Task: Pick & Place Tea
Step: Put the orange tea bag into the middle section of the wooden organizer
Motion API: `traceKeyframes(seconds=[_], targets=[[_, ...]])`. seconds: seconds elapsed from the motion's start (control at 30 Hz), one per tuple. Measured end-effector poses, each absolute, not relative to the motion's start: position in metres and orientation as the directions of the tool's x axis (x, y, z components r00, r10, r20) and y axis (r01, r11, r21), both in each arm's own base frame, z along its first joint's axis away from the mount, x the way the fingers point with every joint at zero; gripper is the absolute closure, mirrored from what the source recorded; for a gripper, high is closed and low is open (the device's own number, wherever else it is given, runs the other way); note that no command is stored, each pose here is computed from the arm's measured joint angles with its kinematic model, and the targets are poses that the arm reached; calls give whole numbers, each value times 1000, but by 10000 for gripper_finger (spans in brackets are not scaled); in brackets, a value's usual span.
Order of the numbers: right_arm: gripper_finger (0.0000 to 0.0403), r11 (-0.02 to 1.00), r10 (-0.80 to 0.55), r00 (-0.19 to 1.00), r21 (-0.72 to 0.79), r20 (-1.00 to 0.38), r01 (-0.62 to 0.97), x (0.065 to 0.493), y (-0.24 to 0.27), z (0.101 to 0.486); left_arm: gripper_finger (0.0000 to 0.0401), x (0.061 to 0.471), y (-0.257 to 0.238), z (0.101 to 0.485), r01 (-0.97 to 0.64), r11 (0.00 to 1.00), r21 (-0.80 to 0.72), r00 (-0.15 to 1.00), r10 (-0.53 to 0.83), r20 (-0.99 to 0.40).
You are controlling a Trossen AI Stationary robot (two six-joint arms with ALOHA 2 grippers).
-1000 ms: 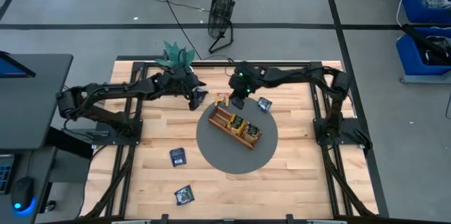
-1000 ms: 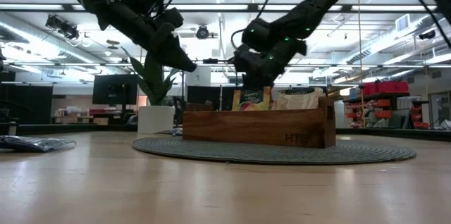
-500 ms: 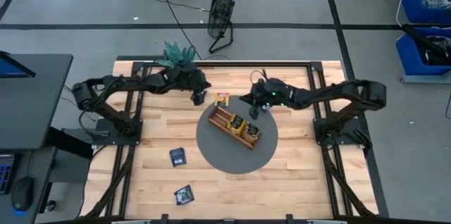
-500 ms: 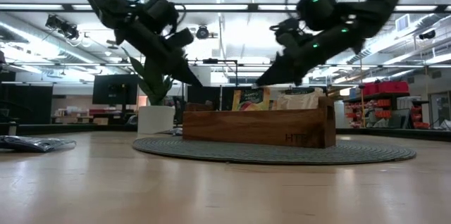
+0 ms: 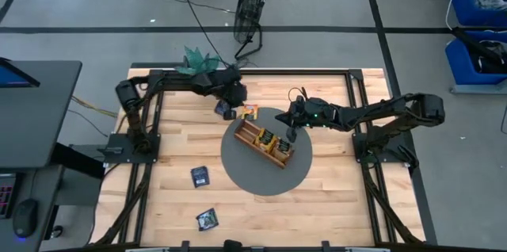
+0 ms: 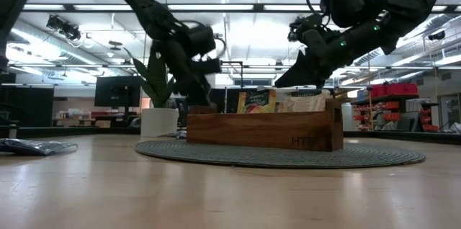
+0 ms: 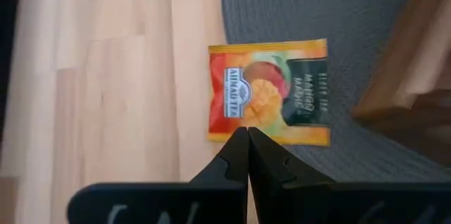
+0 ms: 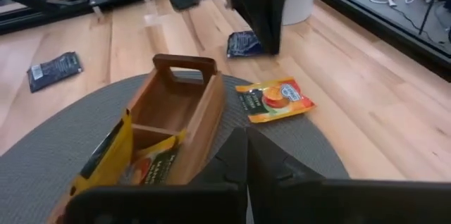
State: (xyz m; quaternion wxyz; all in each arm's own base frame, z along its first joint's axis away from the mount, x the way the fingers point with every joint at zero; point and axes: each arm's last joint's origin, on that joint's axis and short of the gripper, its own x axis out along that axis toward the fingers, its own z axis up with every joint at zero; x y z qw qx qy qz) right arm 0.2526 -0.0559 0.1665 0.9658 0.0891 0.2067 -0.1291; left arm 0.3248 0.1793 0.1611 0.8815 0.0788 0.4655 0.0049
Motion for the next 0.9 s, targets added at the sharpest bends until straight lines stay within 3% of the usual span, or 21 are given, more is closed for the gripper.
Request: traceKeyframes(seconds=[0.23,0.5,0.9], targets=[[403,953,-199,885,127,-421,275,254,-50,167,398,336,185,143,142,981,135,491,49,-870],[403,952,-211,878,115,-430,285,254,-48,166,399,342,183,144,232,962,144,545,-6,-839],[403,946,-211,878,138,-429,294,254,-48,166,399,339,186,124,194,973,123,455,22,-890]])
